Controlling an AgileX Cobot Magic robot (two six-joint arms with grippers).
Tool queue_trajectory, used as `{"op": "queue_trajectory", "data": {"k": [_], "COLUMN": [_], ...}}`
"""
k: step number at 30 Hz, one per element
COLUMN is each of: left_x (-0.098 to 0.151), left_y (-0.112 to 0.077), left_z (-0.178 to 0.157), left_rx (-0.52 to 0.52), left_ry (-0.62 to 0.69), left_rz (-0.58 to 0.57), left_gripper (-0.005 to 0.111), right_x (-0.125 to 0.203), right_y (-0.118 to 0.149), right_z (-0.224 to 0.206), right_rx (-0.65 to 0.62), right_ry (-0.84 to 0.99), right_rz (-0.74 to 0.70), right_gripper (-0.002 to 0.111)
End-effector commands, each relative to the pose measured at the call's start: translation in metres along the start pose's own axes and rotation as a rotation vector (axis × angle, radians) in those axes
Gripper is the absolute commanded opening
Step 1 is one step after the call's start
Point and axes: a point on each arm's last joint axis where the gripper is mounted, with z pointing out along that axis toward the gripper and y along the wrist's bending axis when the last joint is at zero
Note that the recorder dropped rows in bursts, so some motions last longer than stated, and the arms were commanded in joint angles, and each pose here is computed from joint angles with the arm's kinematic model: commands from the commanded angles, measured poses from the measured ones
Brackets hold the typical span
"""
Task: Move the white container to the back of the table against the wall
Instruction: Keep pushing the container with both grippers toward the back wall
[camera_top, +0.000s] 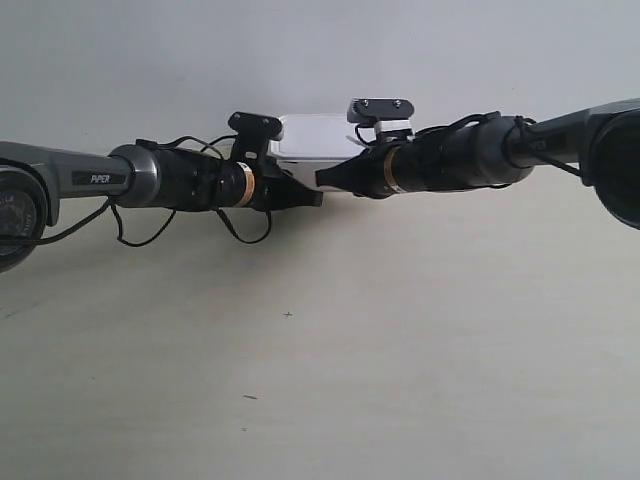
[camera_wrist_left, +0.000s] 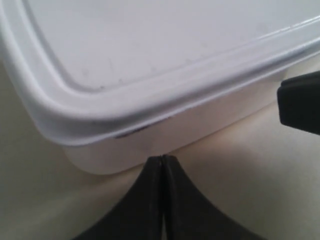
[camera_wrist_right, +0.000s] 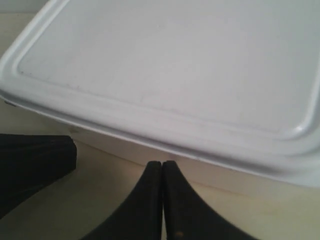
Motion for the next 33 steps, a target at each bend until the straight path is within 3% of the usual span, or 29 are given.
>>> {"op": "queue_trajectory", "data": {"k": [1,33], "left_x": [-0.006,-0.014], "left_y": [0.002,-0.002], "left_z": [-0.001,-0.014], "left_rx": [-0.020,0.000], "left_ry": [-0.019,-0.024], "left_rz": [-0.018,-0.062], "left_gripper": [0.000,0.000], "right_x": [-0.007,-0.007], "right_y": [-0.002,0.001], "right_z": [-0.001,0.016], "right_rx": [0.008,-0.065], "right_ry": [-0.019,-0.036], "right_rz": [-0.016,0.039], "right_gripper": [0.000,0.000]}}
